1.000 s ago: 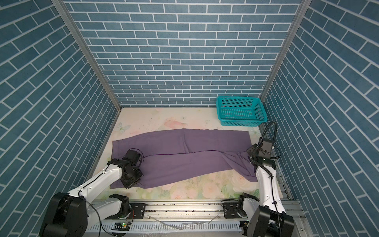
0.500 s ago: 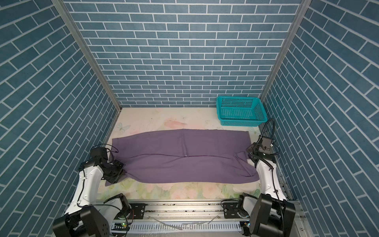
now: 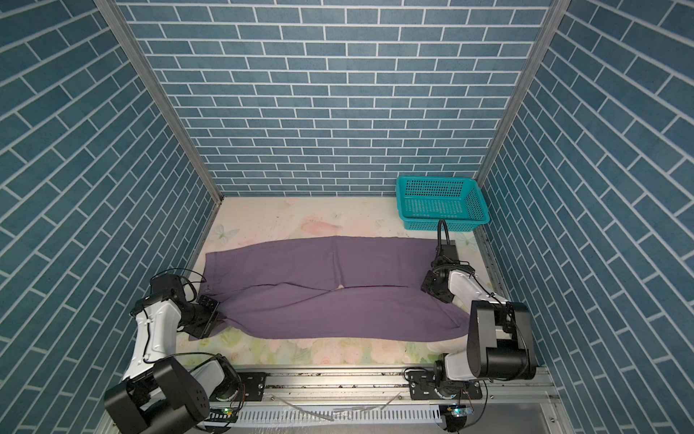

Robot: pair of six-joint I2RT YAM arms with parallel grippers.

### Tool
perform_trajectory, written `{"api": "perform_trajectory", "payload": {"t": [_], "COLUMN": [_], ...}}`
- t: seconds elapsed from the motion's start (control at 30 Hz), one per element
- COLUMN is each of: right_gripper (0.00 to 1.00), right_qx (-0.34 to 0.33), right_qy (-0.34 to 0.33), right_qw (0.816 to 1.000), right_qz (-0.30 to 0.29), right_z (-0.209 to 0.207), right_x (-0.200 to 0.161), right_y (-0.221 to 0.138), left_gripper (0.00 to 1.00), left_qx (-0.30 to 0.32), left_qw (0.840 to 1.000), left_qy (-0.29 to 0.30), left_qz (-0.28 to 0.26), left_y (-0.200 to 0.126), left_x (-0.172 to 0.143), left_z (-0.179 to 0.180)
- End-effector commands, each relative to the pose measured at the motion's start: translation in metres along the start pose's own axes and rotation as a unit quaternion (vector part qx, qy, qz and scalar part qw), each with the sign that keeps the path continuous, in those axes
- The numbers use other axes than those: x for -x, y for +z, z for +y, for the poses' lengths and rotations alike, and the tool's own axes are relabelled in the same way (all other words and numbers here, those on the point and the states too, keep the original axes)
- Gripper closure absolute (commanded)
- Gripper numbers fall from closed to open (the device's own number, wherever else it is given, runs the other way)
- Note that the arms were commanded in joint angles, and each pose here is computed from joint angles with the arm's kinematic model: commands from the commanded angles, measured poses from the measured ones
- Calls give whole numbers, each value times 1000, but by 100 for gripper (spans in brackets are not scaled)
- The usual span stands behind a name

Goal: Fold and stack the trousers
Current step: Smooth out the trousers at the center of the table.

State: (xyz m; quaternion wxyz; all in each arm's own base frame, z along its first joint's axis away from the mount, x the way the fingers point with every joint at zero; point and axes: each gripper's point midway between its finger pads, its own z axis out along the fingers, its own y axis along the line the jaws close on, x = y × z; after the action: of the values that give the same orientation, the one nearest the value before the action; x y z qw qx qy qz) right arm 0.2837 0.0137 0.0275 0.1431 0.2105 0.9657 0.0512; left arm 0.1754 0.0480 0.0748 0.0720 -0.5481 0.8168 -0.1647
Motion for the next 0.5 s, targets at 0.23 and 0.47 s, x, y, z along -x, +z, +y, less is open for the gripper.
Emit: {"api": "perform_trajectory", "payload": {"t": [0.23,0.47], "right_gripper": [100,100], "right_qx": [-51,-49], "right_qy": [10,157], "right_qw": [998,978], "right_qz": [-39,-126], "right_z": [-17,-80], "right_x": [21,50], "right_y": [-21,-74], "left_gripper": [100,100], "left_qx": [0,2], "left_qw": [999,999], "left_qy": [9,6], "left_qz": [-33,-49], "left_y": [-9,-12], "left_x": [10,17], "left_z": [-1,0]}}
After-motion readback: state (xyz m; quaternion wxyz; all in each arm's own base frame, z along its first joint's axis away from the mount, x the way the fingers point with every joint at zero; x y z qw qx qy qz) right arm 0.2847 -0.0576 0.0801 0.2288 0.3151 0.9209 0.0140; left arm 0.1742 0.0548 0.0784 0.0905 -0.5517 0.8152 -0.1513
